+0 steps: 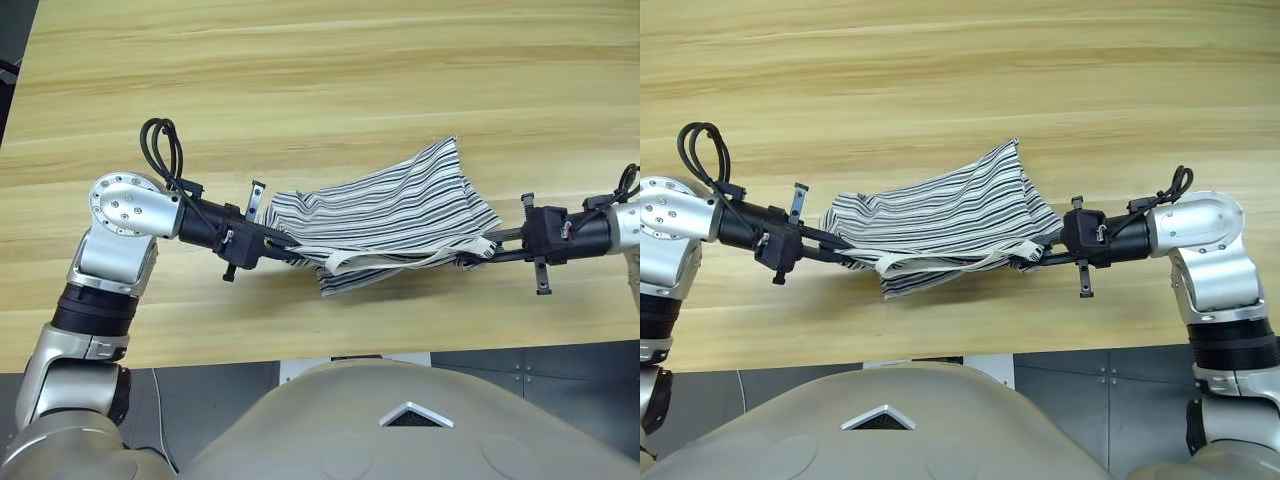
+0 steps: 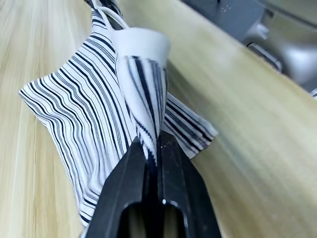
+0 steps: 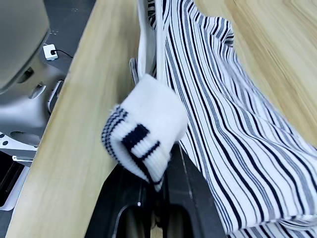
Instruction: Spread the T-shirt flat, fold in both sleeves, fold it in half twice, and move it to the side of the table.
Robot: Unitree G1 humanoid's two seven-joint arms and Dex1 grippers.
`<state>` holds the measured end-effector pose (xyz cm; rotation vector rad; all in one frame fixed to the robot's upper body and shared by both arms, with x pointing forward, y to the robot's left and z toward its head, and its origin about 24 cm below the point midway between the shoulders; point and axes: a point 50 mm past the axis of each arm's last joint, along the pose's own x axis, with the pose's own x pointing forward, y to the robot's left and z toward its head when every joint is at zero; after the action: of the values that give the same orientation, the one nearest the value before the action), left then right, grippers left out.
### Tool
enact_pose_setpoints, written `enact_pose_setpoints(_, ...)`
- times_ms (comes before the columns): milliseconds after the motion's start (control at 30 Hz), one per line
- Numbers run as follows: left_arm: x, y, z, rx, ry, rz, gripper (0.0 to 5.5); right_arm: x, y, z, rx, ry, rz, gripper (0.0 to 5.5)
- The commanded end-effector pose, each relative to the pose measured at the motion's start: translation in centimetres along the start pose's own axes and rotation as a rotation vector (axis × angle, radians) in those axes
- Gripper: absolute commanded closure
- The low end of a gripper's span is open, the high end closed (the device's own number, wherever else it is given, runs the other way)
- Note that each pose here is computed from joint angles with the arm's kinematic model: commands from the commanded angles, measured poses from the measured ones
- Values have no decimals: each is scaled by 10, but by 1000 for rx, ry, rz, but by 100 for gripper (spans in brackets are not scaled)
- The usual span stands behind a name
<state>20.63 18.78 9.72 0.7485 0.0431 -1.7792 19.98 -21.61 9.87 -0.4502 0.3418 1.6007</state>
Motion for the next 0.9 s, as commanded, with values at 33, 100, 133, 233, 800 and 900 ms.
enact_pose_setpoints(33, -5, -8, 8, 9, 4, -44, 538, -1, 8, 8, -3, 6, 37, 540)
enact_pose_setpoints(100, -6, -5, 9, 21, 7, -21, 538, -1, 3, 9, -9, 15, 4, 540)
enact_pose_setpoints(133, -7, 1, 7, 31, 29, 17, 538, -1, -1, 8, -16, 22, -19, 540)
enact_pose_setpoints(233, -11, 36, -12, 55, 170, 241, 538, -2, -32, 9, -64, 38, -209, 540)
enact_pose_setpoints(800, -20, 113, -87, 96, 636, 699, 538, 64, -178, 17, -723, 489, -683, 540)
enact_pose_setpoints(900, -6, 117, -102, 70, 713, 733, 538, 90, -182, 11, -822, 564, -677, 540)
